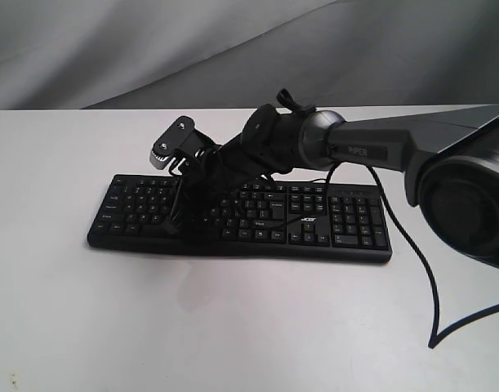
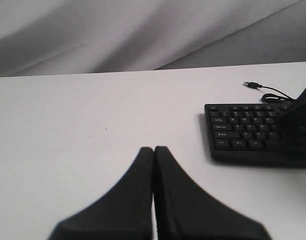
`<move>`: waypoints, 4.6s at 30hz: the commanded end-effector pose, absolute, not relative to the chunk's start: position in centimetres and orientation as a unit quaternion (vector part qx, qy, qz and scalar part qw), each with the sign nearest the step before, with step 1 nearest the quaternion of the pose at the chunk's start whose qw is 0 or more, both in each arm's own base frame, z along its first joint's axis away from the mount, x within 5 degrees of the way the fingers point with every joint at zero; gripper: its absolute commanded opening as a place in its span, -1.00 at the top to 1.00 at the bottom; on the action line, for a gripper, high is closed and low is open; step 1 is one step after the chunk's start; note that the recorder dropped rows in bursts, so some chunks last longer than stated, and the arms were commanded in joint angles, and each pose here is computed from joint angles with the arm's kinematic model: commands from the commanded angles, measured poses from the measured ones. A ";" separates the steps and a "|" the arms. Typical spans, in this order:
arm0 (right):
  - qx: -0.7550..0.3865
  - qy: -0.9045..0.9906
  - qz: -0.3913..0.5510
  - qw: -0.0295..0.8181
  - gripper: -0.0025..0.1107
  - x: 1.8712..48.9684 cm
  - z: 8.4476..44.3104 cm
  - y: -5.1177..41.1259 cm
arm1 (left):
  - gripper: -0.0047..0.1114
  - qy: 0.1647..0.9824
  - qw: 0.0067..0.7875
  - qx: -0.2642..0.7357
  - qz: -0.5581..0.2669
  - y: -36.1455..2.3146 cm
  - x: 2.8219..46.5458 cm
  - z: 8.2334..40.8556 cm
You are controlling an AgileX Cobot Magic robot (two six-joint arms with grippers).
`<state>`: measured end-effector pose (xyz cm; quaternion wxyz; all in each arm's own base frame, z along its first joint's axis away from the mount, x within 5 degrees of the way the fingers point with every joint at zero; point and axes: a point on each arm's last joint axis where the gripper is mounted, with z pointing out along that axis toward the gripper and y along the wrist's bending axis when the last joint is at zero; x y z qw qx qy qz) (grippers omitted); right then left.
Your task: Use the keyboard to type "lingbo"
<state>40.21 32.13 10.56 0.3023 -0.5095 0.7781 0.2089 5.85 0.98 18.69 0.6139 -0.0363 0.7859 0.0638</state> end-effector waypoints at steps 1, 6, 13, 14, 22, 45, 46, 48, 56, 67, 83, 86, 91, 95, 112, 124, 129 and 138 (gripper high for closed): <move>-0.512 0.778 0.212 0.294 0.96 40.1 10.2 32.2 | 0.91 0.788 0.612 -0.038 0.061 1.0 5.9 18.5; -0.520 0.770 0.205 0.307 0.96 40.1 11.8 32.2 | 0.91 0.788 0.612 -0.038 0.061 1.0 5.9 18.5; -0.531 0.771 0.209 0.283 0.96 39.5 13.4 31.9 | 0.91 0.788 0.612 -0.038 0.061 1.0 5.9 18.5; -0.533 0.772 0.207 0.279 0.96 39.5 13.3 31.8 | 0.91 0.788 0.612 -0.038 0.061 1.0 5.9 18.5; -0.538 0.773 0.209 0.263 0.96 39.2 13.2 31.7 | 0.91 0.788 0.612 -0.038 0.061 1.0 5.9 18.5; -0.531 0.781 0.209 0.254 0.96 39.3 11.5 31.8 | 0.91 0.788 0.612 -0.038 0.061 1.0 5.9 18.5; -0.531 0.781 0.208 0.255 0.96 39.4 11.4 31.8 | 0.91 0.788 0.612 -0.038 0.061 1.0 5.9 18.5; -0.530 0.783 0.209 0.248 0.96 39.3 10.8 31.8 | 0.91 0.788 0.612 -0.038 0.061 1.0 5.9 18.5; -0.539 0.776 0.199 0.259 0.96 39.5 12.0 31.6 | 0.91 0.788 0.612 -0.038 0.061 1.0 5.9 18.5; -0.535 0.790 0.137 0.268 0.96 41.0 16.0 28.0 | 0.91 0.788 0.612 -0.038 0.061 1.0 5.9 18.5; -0.496 0.809 0.164 0.270 0.96 41.3 13.6 25.9 | 0.91 0.788 0.612 -0.038 0.061 1.0 5.9 18.5; -0.495 0.810 0.163 0.269 0.96 41.3 13.3 25.9 | 0.91 0.788 0.612 -0.038 0.061 1.0 5.9 18.5; -0.486 0.817 0.169 0.261 0.96 41.4 11.9 26.0 | 0.91 0.788 0.612 -0.038 0.061 1.0 5.9 18.5; -0.486 0.815 0.171 0.263 0.96 41.4 12.1 26.0 | 0.91 0.788 0.612 -0.038 0.061 1.0 5.9 18.5; -0.502 0.801 0.185 0.267 0.96 40.7 15.4 26.0 | 0.91 0.788 0.612 -0.038 0.061 1.0 5.9 18.5; -0.450 0.793 0.143 0.385 0.96 36.7 32.0 22.8 | 0.91 0.788 0.612 -0.038 0.061 1.0 5.9 18.5; -0.446 0.793 0.145 0.389 0.96 36.8 32.1 22.9 | 0.91 0.788 0.612 -0.038 0.061 1.0 5.9 18.5; -0.339 0.815 0.193 0.428 0.96 37.6 33.2 22.7 | 0.91 0.788 0.612 -0.038 0.061 1.0 5.9 18.5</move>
